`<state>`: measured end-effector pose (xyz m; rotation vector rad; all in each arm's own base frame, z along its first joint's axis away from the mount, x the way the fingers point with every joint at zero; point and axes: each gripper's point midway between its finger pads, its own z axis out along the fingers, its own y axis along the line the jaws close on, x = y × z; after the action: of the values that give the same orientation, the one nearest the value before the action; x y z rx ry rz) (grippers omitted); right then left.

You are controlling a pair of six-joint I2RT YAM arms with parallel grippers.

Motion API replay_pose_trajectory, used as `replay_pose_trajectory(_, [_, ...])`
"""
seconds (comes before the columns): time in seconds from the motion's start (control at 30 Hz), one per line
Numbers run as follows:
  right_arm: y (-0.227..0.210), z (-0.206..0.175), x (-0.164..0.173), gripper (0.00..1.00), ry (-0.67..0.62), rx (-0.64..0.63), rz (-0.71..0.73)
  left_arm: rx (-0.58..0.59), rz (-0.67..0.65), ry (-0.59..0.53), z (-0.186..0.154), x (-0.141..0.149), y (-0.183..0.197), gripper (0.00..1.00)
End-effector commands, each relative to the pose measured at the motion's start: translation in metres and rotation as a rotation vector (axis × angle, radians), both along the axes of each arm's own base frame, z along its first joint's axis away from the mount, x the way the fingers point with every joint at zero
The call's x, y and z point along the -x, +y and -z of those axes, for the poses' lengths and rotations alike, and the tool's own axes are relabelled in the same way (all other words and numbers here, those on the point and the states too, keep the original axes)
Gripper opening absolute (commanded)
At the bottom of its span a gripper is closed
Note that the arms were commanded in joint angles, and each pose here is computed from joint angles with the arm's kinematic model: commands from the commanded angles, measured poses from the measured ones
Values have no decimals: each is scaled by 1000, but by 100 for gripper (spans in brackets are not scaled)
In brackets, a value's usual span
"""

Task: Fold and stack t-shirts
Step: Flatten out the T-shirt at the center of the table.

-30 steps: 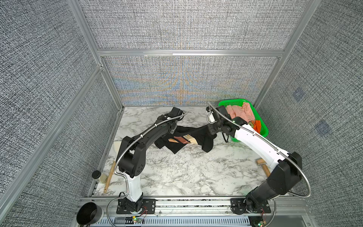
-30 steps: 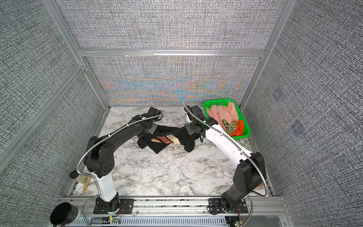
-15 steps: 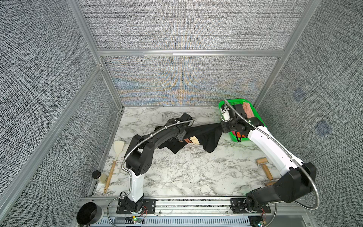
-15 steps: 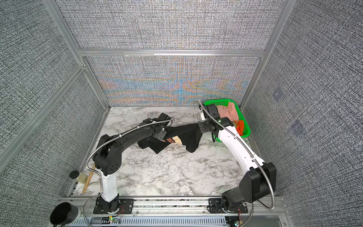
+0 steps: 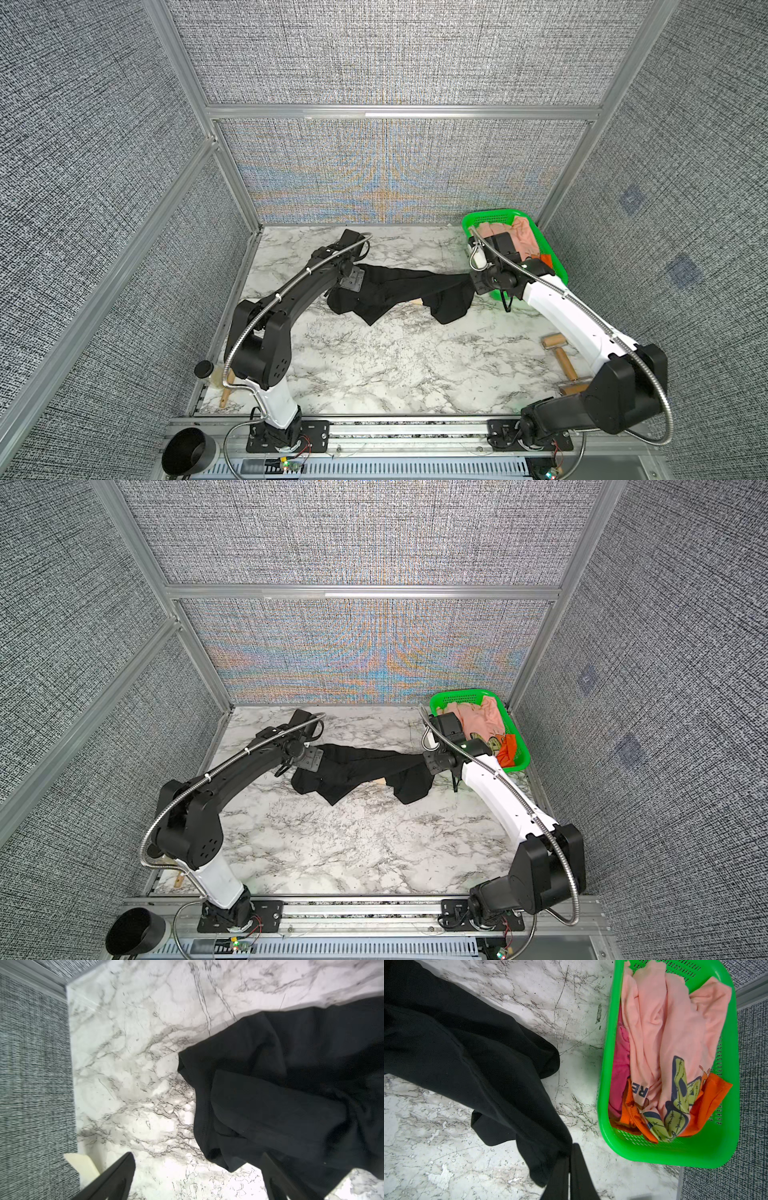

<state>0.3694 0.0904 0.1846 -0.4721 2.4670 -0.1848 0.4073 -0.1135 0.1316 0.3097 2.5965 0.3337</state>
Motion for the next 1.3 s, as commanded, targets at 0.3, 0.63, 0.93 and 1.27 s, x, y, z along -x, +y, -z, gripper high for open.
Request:
replay_pose_trajectory(0.3, [1, 0, -3, 0, -22, -14, 9, 408, 13, 39, 21, -54, -5, 81])
replay_pose_trajectory(0.63, [2, 2, -5, 0, -12, -16, 7, 587, 116, 134, 38, -56, -35, 64])
replay_pose_trajectory(0.93, [3, 3, -6, 0, -5, -13, 2, 568, 56, 157, 54, -51, -22, 57])
replay_pose_trajectory(1.27, [5, 3, -6, 0, 2, -18, -5, 593, 68, 201, 73, -45, -27, 54])
